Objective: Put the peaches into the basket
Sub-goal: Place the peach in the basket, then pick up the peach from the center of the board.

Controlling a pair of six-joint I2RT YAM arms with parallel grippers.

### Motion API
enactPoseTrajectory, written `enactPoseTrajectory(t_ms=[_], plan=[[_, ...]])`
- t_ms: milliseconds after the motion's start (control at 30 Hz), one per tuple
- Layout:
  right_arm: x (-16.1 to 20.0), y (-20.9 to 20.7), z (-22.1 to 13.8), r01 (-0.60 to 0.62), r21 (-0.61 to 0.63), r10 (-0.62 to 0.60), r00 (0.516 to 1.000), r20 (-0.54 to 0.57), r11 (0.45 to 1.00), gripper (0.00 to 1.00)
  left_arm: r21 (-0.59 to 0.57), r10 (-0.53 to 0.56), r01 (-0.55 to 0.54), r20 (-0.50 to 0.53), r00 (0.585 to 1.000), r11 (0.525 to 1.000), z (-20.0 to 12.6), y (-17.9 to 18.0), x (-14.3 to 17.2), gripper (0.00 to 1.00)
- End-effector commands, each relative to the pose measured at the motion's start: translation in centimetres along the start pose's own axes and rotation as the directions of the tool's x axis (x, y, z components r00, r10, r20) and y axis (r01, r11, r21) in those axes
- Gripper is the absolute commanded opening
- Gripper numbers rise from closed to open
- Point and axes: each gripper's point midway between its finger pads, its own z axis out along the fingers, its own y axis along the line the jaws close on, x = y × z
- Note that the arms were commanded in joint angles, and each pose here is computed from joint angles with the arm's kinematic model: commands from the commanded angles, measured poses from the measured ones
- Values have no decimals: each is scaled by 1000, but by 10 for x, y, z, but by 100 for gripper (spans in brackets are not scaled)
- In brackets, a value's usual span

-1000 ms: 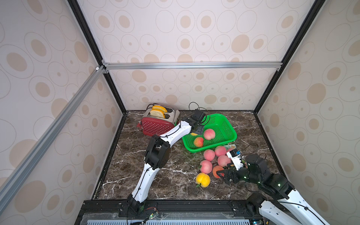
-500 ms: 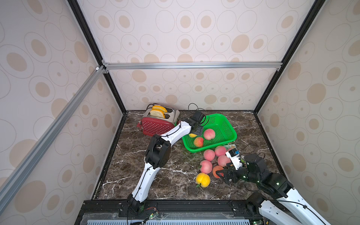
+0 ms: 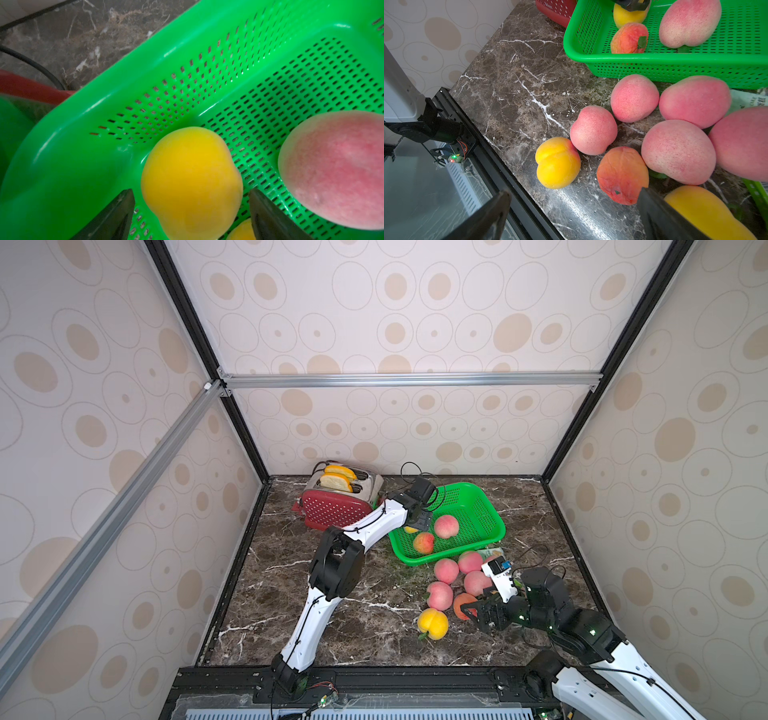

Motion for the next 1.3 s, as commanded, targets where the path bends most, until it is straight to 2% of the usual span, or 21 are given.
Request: enactPoseTrajectory(t_ms=[0, 167, 300, 433, 633, 967, 1133, 1267], plan=[[1, 0, 0, 0, 2, 0, 1000, 10, 1000, 100, 31, 9, -11, 63, 998, 999, -45, 1, -17, 90], [7, 7, 6, -29, -42, 27, 998, -56, 999, 100, 57, 6, -12, 109, 994, 998, -88, 3, -12, 93], [9, 14, 9, -54, -66, 49, 995, -86, 996, 100, 27, 59, -63, 147, 987, 998, -123, 3, -1, 96], [10, 11, 4, -25, -2, 25, 997, -70, 1000, 100, 63, 30, -40, 157, 987, 997, -153, 9, 18, 97], [24, 13, 11, 30, 88, -21, 994, -105, 996, 100, 80, -13, -3, 191, 982, 997, -190, 28, 54, 99], [39, 40, 49, 193, 134, -166, 967, -193, 972, 100, 74, -87, 77, 145, 986, 994, -215, 69, 152, 99], [43, 53, 69, 185, 89, -164, 966, -201, 979, 100, 3, -95, 95, 122, 988, 995, -216, 94, 192, 99], [46, 56, 76, 196, 77, -175, 960, -219, 978, 100, 2, -103, 103, 97, 990, 995, -213, 98, 209, 99]])
